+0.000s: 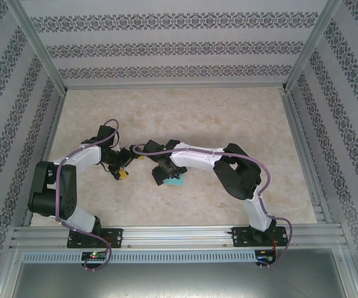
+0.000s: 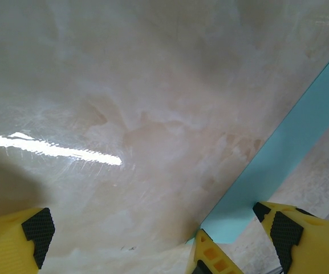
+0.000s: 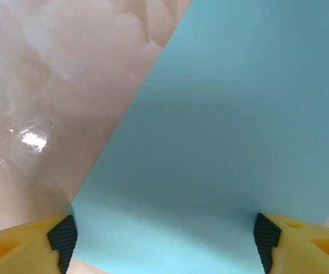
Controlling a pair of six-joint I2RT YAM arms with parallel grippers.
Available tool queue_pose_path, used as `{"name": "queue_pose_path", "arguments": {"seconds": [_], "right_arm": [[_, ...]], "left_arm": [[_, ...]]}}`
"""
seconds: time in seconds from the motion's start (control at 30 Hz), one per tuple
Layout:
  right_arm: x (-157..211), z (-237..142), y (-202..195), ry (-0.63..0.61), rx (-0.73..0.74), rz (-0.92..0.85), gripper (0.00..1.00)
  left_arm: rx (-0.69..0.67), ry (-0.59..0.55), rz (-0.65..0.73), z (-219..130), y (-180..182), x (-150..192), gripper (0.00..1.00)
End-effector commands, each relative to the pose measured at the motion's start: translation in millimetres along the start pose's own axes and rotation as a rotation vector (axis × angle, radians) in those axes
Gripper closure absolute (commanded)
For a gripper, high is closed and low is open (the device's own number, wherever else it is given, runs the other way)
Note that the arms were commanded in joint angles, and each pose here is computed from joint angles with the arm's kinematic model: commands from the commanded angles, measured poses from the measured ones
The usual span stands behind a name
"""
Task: Fold a paper plane with a square sheet of paper (pick it up from the middle)
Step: Fold the triangle a second time at the center of the table.
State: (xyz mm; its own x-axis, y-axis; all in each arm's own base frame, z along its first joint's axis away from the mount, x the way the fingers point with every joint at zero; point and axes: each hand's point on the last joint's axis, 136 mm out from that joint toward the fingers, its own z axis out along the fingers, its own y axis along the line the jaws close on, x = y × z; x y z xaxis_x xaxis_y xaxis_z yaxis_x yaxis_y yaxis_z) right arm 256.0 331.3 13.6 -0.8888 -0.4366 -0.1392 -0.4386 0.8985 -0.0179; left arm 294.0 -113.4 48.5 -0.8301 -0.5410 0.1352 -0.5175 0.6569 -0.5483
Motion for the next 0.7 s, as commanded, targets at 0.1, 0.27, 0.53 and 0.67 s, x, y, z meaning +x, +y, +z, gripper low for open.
{"name": "queue_pose_path", "arguments": {"seconds": [0.1,0.27,0.53,0.67], "right_arm": [[13.3,18.4,-16.3,0.037,-0.039,0.032,0.24],[15.7,20.8,-23.9,0.044,-0.118,0.079,0.33],[15.7,23.7,-28.9,0.051,-0.133,0.082,0.4],[16.9,23.3,-27.9,0.05,-0.122,0.04,0.3]], "left_arm": [[0.009,0.023,0.007,-1.9,1.1,4.0,0.0],[0.013,0.028,0.006,-0.4,1.5,4.6,0.0],[0.04,0.042,0.014,0.5,-3.0,7.0,0.0],[0.043,0.041,0.018,-0.2,-3.4,7.2,0.0]]}}
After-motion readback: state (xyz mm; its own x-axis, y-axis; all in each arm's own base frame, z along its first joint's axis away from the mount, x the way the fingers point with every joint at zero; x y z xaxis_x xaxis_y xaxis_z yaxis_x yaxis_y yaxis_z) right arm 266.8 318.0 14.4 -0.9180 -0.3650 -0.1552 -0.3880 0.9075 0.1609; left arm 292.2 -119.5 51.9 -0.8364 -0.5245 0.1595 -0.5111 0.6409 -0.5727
